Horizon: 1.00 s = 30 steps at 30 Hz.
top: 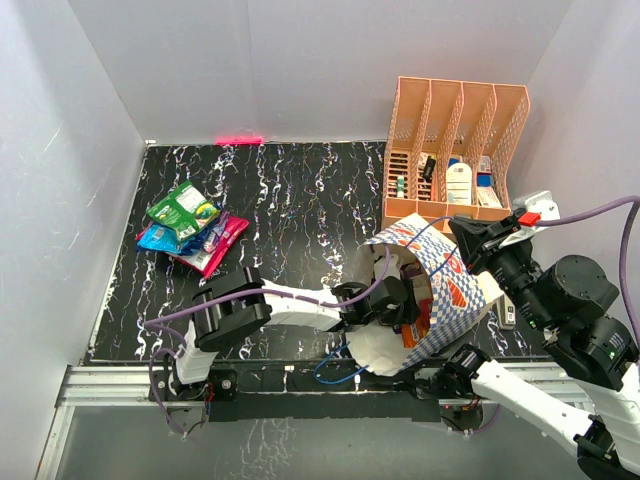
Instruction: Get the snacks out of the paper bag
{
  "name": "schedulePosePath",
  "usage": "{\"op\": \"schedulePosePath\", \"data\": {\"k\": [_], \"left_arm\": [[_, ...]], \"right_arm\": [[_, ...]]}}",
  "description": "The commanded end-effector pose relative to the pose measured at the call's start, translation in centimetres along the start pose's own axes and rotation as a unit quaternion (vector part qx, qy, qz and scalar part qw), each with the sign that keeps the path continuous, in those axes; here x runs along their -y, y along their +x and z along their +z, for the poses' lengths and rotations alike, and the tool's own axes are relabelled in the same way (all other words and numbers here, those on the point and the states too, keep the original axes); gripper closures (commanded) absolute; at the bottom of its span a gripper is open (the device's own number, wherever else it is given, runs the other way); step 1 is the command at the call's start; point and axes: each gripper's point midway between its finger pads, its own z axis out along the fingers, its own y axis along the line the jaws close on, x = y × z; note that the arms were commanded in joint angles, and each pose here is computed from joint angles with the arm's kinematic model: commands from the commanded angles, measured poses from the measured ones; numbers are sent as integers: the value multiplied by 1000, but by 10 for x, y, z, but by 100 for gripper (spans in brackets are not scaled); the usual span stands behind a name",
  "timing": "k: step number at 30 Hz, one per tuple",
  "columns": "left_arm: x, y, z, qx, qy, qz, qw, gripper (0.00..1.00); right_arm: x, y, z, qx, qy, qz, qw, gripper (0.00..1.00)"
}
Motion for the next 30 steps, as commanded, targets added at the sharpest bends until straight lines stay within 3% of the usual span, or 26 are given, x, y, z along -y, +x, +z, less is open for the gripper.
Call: {"op": "schedulePosePath", "data": {"k": [1,10,16,21,30], "left_arm": [[20,-2,4,-8,37,-31,999,52],[-4,4,16,-22,8,-49,999,43],[-6,-10,29,-10,-4,-29,1000,61],[1,-27,21,-4,-3,-2,1000,100],[30,-51,-48,9,60,31,998,100]], "right_arm": [[-1,-30,-3,49,-6,12,999,93],[0,-34,-5,54,-6,14,998,93],[0,-37,-7,58,-6,14,998,93],[4,-39,-12,62,-2,13,998,93],[9,-28,-16,55,11,25,998,93]]}}
